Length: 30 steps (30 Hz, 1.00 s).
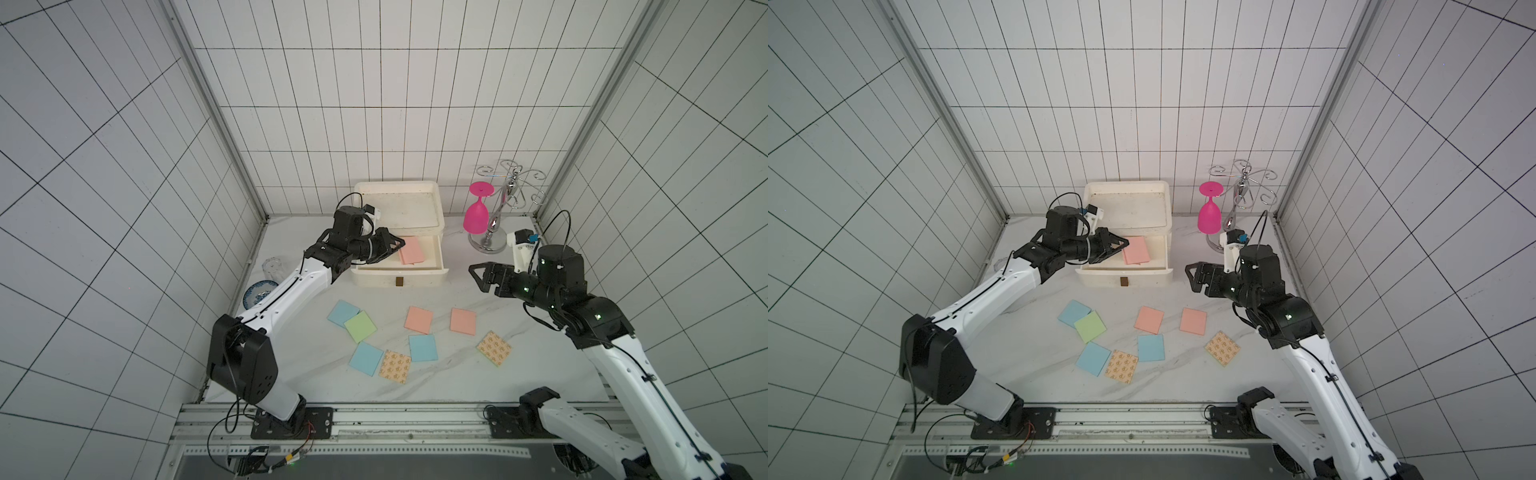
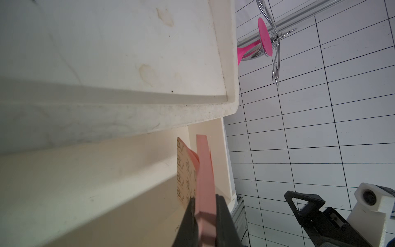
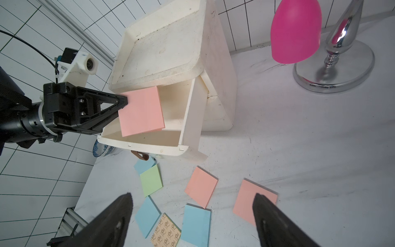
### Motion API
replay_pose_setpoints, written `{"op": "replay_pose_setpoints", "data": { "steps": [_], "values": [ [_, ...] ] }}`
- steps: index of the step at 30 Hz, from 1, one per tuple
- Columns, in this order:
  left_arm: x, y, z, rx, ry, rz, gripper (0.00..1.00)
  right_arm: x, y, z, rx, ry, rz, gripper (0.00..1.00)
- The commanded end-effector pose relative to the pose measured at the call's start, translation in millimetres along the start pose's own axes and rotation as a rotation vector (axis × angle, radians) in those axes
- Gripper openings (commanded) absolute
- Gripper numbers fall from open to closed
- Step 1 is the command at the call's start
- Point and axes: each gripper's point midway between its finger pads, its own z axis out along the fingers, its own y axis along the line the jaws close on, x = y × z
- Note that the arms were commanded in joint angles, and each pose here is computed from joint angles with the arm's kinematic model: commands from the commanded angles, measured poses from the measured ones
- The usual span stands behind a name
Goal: Please put the sticky notes in the drawer by color
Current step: Place the sticky notes in the drawer.
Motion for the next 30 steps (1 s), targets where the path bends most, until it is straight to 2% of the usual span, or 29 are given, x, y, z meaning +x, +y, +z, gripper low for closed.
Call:
{"op": "replay_pose_setpoints", "data": {
  "steps": [1, 2, 3, 6, 8, 12, 15, 18, 22, 27, 30],
  "values": [
    [-3, 3, -1, -0.003, -0.013, 0.042, 0.03, -1, -7, -3, 0.033, -0.004, -0.01, 0.92],
    [-4, 6, -3, -0.012, -0.018, 0.038, 0.05, 0, -8, -1, 0.036, 0.0, -0.008, 0.92],
    [-5, 9, -5, -0.022, -0.022, 0.036, 0.12, 1, -9, -1, 0.038, 0.003, -0.009, 0.92],
    [-8, 16, -12, -0.056, -0.032, 0.046, 0.43, 4, -13, 3, 0.055, 0.016, -0.005, 0.92],
    [-12, 21, -19, -0.086, -0.045, 0.053, 0.57, 7, -18, 5, 0.08, 0.027, -0.001, 0.92],
    [-27, 34, -45, -0.156, -0.089, 0.068, 0.73, 24, -47, 11, 0.22, 0.094, 0.01, 0.92],
    [-38, 38, -73, -0.194, -0.135, 0.089, 0.75, 55, -76, 20, 0.333, 0.18, 0.042, 0.92],
    [-42, 36, -99, -0.223, -0.186, 0.125, 0.75, 96, -95, 37, 0.384, 0.268, 0.099, 0.91],
    [-26, 37, -107, -0.22, -0.198, 0.197, 0.75, 146, -113, 58, 0.474, 0.377, 0.1, 0.91],
    [2, 72, -108, -0.29, -0.167, 0.221, 0.74, 171, -124, 87, 0.541, 0.398, 0.12, 0.93],
    [11, 73, -109, -0.264, -0.177, 0.23, 0.75, 178, -124, 106, 0.549, 0.387, 0.132, 0.93]
  ]
}}
